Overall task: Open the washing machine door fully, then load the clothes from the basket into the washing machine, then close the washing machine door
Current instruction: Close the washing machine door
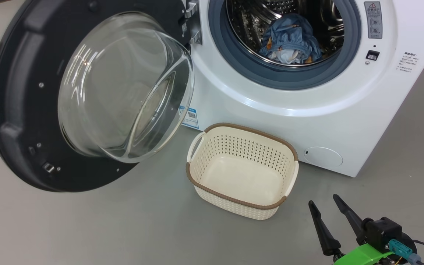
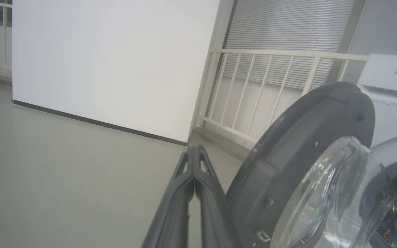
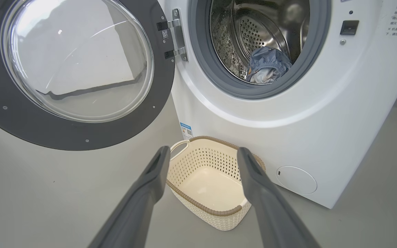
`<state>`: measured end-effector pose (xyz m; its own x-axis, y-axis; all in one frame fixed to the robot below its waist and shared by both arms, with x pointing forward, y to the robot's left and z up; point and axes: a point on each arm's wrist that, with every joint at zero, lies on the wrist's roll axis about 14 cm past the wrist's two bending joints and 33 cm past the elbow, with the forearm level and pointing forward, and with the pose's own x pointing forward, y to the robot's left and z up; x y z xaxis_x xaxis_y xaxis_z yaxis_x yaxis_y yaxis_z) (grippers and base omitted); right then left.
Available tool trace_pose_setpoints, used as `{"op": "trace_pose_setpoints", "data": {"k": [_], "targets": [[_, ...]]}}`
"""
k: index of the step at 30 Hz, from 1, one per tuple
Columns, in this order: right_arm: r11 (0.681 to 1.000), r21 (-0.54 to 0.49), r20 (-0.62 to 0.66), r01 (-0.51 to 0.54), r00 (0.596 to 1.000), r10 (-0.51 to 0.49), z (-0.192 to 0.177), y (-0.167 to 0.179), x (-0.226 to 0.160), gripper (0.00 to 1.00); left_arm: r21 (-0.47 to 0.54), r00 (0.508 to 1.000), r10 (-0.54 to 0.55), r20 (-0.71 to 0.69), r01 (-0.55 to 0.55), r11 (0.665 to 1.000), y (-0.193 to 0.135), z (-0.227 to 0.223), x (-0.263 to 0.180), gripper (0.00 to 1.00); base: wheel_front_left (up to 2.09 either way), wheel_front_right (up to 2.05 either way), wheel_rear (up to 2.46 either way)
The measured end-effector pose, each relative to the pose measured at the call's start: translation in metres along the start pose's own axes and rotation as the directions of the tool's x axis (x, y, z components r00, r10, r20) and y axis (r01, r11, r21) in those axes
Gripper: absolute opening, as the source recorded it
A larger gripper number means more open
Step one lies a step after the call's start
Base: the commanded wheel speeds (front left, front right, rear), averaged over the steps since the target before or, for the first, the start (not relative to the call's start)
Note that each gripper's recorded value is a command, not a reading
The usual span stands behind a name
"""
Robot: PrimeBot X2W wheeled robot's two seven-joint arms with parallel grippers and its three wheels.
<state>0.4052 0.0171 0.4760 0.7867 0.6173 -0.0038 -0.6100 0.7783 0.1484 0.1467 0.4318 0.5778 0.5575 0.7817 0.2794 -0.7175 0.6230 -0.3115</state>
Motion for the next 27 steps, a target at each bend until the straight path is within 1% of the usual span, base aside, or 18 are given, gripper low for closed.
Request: {"op": "trace_pose_setpoints", "data": {"k": [4,7,8,12,16,17,18,19,20,21,22,25,27], "targets": [[1.0,0.002,-0.001,0.007,1.0,-0.007,-0.001,-0.002,-0.001,1.0,-0.073,0.998,0.048,0.038,-0.045,0.996,0.023,0.016,0.03,0.0,0.0,0.0,0.0],[1.0,0.005,-0.003,0.014,1.0,-0.014,-0.002,-0.005,-0.002,1.0,-0.128,0.997,0.065,0.039,-0.06,0.99,0.031,0.025,0.051,0.0,0.0,0.0,0.0],[1.0,0.005,-0.004,0.017,1.0,-0.017,-0.002,-0.006,-0.003,1.0,-0.162,0.997,0.074,0.03,-0.068,0.984,0.032,0.025,0.058,0.0,0.0,0.0,0.0],[0.999,0.006,-0.01,0.032,0.999,-0.032,-0.005,-0.013,-0.004,1.0,-0.302,0.994,0.109,-0.031,-0.113,0.947,0.037,0.019,0.079,0.0,0.0,0.0,0.0],[0.999,0.006,-0.017,0.047,0.999,-0.047,-0.008,-0.02,-0.006,1.0,-0.444,0.986,0.147,-0.081,-0.167,0.88,0.044,0.015,0.098,0.0,0.0,0.0,0.0],[0.999,0.006,-0.019,0.05,0.999,-0.05,-0.009,-0.022,-0.007,1.0,-0.49,0.982,0.168,-0.087,-0.189,0.851,0.049,0.015,0.102,0.0,0.0,0.0,0.0],[0.999,0.007,-0.02,0.053,0.998,-0.053,-0.01,-0.023,-0.007,1.0,-0.559,0.975,0.2,-0.1,-0.221,0.799,0.054,0.014,0.106,0.0,0.0,0.0,0.0],[0.998,0.007,-0.021,0.056,0.998,-0.056,-0.01,-0.024,-0.008,1.0,-0.598,0.969,0.216,-0.117,-0.243,0.764,0.058,0.011,0.109,0.0,0.0,0.0,0.0],[0.998,0.007,-0.023,0.058,0.998,-0.058,-0.011,-0.026,-0.008,1.0,-0.62,0.967,0.216,-0.134,-0.252,0.743,0.058,0.008,0.111,0.0,0.0,0.0,0.0],[0.998,0.006,-0.025,0.061,0.998,-0.061,-0.012,-0.028,-0.008,1.0,-0.659,0.965,0.213,-0.153,-0.26,0.706,0.058,0.004,0.113,0.0,0.0,0.0,0.0],[0.998,0.006,-0.026,0.065,0.998,-0.065,-0.012,-0.03,-0.008,1.0,-0.682,0.963,0.207,-0.171,-0.267,0.681,0.058,0.001,0.115,0.0,0.0,0.0,0.0],[0.997,0.003,-0.037,0.076,0.996,-0.076,-0.017,-0.037,-0.01,1.0,-0.746,0.958,0.161,-0.237,-0.286,0.602,0.051,-0.013,0.12,0.0,0.0,0.0,0.0],[0.997,0.0,-0.042,0.081,0.996,-0.081,-0.019,-0.041,-0.01,1.0,-0.788,0.955,0.119,-0.271,-0.292,0.543,0.044,-0.021,0.123,0.0,0.0,0.0,0.0]]}}
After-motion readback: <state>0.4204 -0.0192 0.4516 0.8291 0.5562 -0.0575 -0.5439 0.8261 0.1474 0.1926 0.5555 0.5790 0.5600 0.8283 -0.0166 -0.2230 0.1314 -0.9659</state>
